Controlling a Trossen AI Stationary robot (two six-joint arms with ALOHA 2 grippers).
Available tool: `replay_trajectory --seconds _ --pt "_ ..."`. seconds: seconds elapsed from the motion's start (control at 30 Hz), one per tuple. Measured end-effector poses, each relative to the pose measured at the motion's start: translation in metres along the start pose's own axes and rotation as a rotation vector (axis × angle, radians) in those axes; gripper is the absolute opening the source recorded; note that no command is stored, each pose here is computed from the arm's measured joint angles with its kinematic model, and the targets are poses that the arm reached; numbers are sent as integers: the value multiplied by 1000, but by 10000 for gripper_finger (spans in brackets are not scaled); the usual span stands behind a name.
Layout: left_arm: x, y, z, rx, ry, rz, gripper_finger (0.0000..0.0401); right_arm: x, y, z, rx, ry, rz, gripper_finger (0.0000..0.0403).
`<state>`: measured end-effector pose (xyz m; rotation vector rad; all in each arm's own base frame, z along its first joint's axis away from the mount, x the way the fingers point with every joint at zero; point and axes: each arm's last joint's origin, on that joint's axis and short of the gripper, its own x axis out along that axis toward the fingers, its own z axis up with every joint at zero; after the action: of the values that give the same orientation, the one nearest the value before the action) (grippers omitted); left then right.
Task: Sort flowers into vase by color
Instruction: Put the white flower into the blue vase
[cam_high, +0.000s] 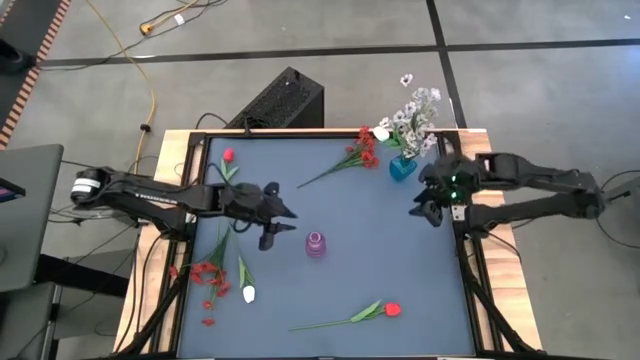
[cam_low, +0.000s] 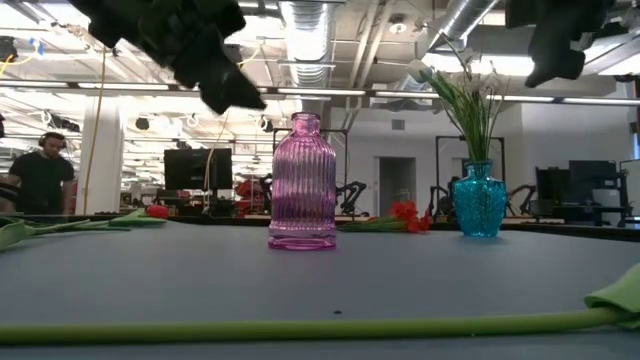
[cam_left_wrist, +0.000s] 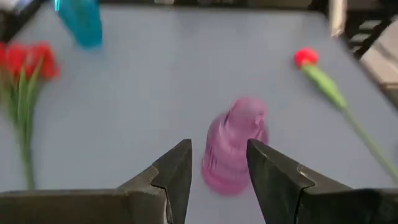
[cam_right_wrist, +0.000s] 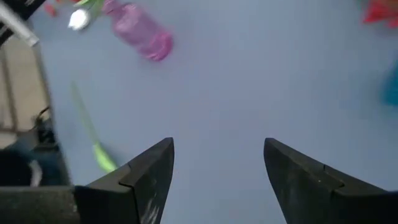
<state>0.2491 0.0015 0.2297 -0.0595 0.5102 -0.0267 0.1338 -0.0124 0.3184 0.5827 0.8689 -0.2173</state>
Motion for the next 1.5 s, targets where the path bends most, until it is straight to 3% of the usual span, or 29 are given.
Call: replay_trajectory --seconds 0.13,0.37,0.57,0.83,1.07,1.5 --pt "0 -5 -14 -67 136 59 142 12 23 -4 -66 6 7 276" --pt "-11 -14 -13 -17 368 -53 142 41 62 -11 -232 -14 0 276" --pt "-29 -14 -8 202 570 -78 142 72 85 -17 -342 31 -2 276" --pt "-37 -13 -32 475 795 -221 142 101 91 -21 -380 104 -62 276" --pt "-28 -13 -64 466 997 -268 142 113 93 -22 -436 133 -81 276" --pt "11 -22 -103 633 1262 -283 142 115 95 -21 -468 111 -60 276"
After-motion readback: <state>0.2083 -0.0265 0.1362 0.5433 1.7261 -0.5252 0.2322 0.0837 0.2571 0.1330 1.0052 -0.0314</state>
